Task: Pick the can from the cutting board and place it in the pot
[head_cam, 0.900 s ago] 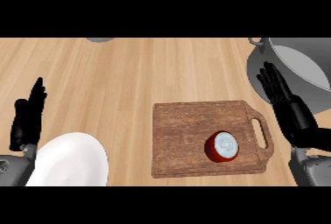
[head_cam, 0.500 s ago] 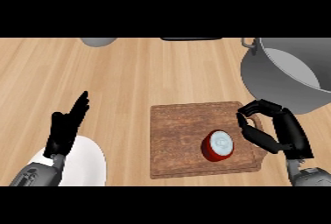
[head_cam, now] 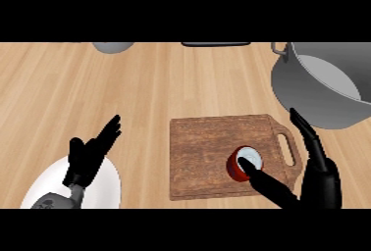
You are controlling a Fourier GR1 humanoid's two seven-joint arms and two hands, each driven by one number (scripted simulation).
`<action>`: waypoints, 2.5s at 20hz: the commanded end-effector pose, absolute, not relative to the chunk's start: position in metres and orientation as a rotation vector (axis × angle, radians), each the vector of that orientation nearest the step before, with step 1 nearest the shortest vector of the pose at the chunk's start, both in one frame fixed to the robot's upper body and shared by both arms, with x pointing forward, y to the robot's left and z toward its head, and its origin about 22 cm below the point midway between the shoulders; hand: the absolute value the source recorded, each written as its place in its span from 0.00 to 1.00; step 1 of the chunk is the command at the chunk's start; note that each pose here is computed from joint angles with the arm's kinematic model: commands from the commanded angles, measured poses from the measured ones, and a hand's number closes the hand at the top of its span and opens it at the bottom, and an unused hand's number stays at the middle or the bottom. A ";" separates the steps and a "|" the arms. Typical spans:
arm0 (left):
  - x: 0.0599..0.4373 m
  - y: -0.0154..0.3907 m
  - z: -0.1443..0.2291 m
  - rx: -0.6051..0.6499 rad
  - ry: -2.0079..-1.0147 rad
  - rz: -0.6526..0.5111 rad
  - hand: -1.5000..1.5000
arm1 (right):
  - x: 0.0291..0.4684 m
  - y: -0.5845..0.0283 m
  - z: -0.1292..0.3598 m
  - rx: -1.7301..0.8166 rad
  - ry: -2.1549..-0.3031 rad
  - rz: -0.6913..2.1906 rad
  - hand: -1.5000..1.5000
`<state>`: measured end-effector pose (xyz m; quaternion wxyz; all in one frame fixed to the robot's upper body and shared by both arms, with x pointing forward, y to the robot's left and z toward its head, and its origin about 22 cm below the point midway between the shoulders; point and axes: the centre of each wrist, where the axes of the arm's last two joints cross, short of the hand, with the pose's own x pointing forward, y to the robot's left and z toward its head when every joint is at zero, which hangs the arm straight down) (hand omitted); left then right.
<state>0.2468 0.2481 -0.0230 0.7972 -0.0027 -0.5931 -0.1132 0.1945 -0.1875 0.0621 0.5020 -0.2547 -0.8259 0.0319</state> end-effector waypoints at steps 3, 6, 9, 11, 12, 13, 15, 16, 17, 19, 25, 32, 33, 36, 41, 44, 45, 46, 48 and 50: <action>0.252 0.250 -0.029 -0.036 -1.257 -0.270 0.50 | 0.152 -0.172 0.091 -0.638 -1.796 0.183 0.00; 0.260 0.242 -0.018 -0.034 -1.296 -0.257 0.50 | 0.145 -0.171 0.099 -0.602 -1.612 0.230 0.00; 0.246 0.256 -0.020 -0.059 -1.292 -0.281 0.50 | 0.166 -0.158 0.131 -0.562 -1.559 0.165 0.00; 0.254 0.236 -0.018 -0.065 -1.284 -0.299 0.50 | 0.166 -0.153 0.143 -0.539 -1.498 0.152 0.00; 0.261 0.231 -0.019 -0.074 -1.279 -0.270 0.50 | 0.172 -0.160 0.142 -0.513 -1.472 0.129 0.00; 0.247 0.257 -0.017 -0.053 -1.286 -0.288 0.50 | 0.177 -0.157 0.141 -0.512 -1.437 0.159 0.00; 0.256 0.246 -0.025 -0.066 -1.276 -0.281 0.50 | 0.191 -0.160 0.141 -0.471 -1.361 0.197 0.00; 0.259 0.245 -0.026 -0.070 -1.266 -0.266 0.50 | 0.181 -0.153 0.124 -0.424 -1.303 0.266 0.00; 0.261 0.251 -0.020 -0.063 -1.281 -0.283 0.50 | 0.196 -0.150 0.120 -0.431 -1.256 0.328 0.00; 0.261 0.235 -0.023 -0.053 -1.278 -0.268 0.50 | 0.194 -0.157 0.113 -0.403 -1.184 0.395 0.00; 0.247 0.237 -0.006 -0.053 -1.283 -0.284 0.50 | 0.200 -0.167 0.068 -0.433 -1.148 0.412 0.00; 0.253 0.241 -0.027 -0.049 -1.281 -0.259 0.50 | 0.200 -0.208 0.046 -0.503 -1.228 0.364 0.00; 0.247 0.260 -0.028 -0.057 -1.268 -0.256 0.50 | 0.188 -0.212 0.057 -0.498 -1.231 0.368 0.00; 0.255 0.249 -0.013 -0.045 -1.279 -0.278 0.50 | 0.172 -0.205 0.027 -0.418 -1.250 0.358 0.00; 0.249 0.258 -0.033 -0.060 -1.279 -0.295 0.50 | 0.198 -0.206 0.039 -0.260 -1.343 0.254 0.00; 0.258 0.249 -0.030 -0.063 -1.279 -0.264 0.50 | 0.199 -0.221 0.033 -0.192 -1.382 0.190 0.00; 0.265 0.242 -0.021 -0.055 -1.279 -0.275 0.50 | 0.189 -0.220 0.009 -0.182 -1.388 0.151 0.00; 0.264 0.243 -0.035 -0.074 -1.261 -0.277 0.50 | 0.200 -0.194 0.009 -0.159 -1.363 0.159 0.00; 0.248 0.255 -0.019 -0.050 -1.270 -0.261 0.50 | 0.183 -0.195 -0.007 -0.145 -1.352 0.127 0.00; 0.253 0.236 -0.016 -0.048 -1.277 -0.270 0.50 | 0.203 -0.202 -0.012 -0.134 -1.335 0.122 0.00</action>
